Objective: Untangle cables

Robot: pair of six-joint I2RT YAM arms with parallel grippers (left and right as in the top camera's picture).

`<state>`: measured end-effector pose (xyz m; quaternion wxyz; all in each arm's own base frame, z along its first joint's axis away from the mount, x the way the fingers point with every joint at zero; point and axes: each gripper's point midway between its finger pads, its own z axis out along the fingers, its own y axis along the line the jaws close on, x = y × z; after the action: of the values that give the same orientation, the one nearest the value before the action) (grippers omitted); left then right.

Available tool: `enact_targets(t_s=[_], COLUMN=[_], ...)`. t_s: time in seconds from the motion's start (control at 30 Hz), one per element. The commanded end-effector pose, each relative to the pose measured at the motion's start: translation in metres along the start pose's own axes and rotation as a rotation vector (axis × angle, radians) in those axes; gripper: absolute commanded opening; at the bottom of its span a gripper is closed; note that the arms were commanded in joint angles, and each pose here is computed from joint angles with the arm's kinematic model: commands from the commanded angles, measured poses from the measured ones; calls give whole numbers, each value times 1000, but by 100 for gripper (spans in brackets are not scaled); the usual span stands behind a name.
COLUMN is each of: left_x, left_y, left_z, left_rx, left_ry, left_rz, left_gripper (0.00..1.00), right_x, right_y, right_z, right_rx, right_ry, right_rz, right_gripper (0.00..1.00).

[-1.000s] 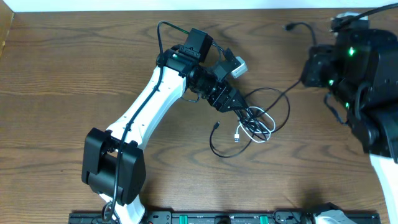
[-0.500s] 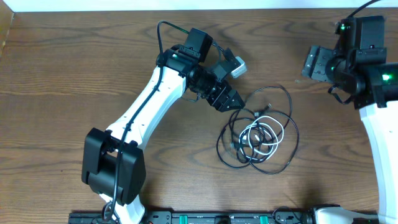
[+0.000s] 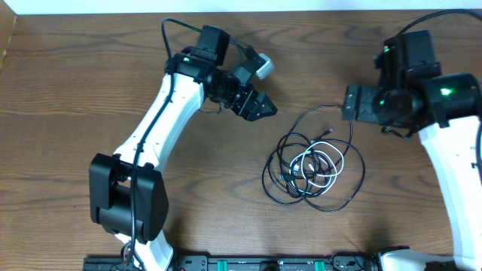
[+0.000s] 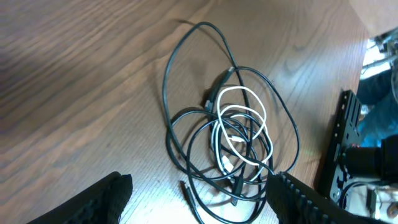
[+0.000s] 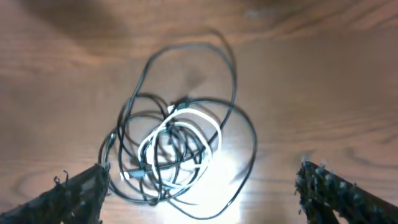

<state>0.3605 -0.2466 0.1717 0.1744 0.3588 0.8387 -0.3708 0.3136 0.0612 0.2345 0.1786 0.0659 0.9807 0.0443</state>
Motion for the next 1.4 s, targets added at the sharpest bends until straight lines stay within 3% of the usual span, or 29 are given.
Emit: enact_targets(t_s=[0.0, 0.33, 0.53, 1.37], left_x=[-4, -7, -7, -7], left_y=[2, -2, -2, -2], left_z=[-5, -9, -9, -9], left_rx=[-9, -13, -14, -13], left_ry=[-13, -24, -24, -24], left_rz=[-13, -1, -1, -1], left_gripper=[74, 74, 74, 74], right_x=[20, 68, 93, 166], right_y=[4, 3, 2, 1], right_z=[30, 115, 145, 198], right_rx=[19, 58, 53, 12], right_ry=[99, 229, 290, 443], right_rz=[-13, -132, -111, -148], right_gripper=[99, 99, 97, 96])
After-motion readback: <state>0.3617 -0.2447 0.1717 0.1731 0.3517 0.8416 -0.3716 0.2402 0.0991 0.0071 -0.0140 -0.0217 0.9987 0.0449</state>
